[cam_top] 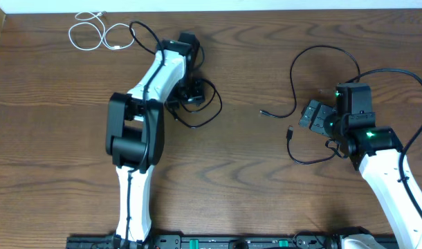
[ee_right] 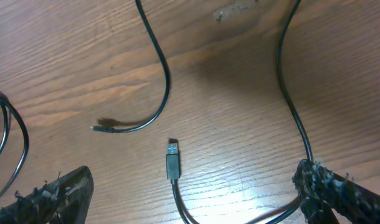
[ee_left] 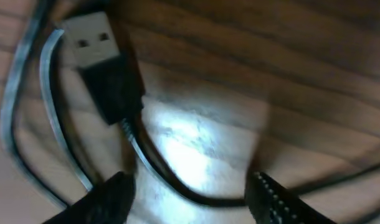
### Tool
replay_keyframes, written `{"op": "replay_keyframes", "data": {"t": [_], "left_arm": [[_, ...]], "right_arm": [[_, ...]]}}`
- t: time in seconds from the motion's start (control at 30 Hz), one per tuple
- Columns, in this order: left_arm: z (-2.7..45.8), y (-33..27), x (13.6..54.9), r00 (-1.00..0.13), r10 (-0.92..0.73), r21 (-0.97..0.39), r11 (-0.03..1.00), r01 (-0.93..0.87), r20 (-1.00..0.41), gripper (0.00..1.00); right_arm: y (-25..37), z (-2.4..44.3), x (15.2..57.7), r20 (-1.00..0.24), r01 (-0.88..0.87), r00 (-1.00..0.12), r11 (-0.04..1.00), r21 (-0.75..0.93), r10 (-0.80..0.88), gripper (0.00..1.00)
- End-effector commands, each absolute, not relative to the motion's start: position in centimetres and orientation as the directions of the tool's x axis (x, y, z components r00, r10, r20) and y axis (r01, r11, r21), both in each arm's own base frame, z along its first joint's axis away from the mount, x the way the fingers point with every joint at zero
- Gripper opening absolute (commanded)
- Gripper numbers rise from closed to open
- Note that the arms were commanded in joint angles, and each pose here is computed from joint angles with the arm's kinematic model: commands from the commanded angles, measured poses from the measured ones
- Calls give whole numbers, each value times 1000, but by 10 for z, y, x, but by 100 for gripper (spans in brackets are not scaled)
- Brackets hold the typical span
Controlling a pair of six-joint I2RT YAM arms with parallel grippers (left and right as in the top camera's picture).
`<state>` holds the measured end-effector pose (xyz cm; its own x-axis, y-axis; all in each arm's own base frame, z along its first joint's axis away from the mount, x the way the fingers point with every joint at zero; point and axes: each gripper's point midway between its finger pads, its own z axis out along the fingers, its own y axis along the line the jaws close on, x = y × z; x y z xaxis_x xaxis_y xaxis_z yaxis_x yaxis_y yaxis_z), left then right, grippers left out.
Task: Untangle cables
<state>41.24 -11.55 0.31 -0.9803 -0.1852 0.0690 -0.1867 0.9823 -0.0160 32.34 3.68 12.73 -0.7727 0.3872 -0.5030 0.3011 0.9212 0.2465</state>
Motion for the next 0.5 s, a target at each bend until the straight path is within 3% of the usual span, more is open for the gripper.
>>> {"op": "replay_keyframes", "data": {"t": [0.0, 0.17, 0.4, 0.47], "left_arm": [[-9, -111, 408, -970, -221, 6, 975, -222, 103, 57], [-11, -111, 409, -971, -217, 7, 976, -217, 97, 52], [-16, -103, 409, -967, -234, 7, 972, -235, 97, 8], [-17, -99, 410, -965, -244, 8, 970, -244, 99, 7]], "right_arm": [[33, 129, 326, -515, 301, -768, 925, 233, 380, 99], [33, 129, 326, -515, 301, -768, 925, 233, 380, 99], [33, 129, 326, -515, 301, -768, 925, 233, 380, 99], [33, 129, 326, -515, 301, -768, 925, 233, 380, 99]]}}
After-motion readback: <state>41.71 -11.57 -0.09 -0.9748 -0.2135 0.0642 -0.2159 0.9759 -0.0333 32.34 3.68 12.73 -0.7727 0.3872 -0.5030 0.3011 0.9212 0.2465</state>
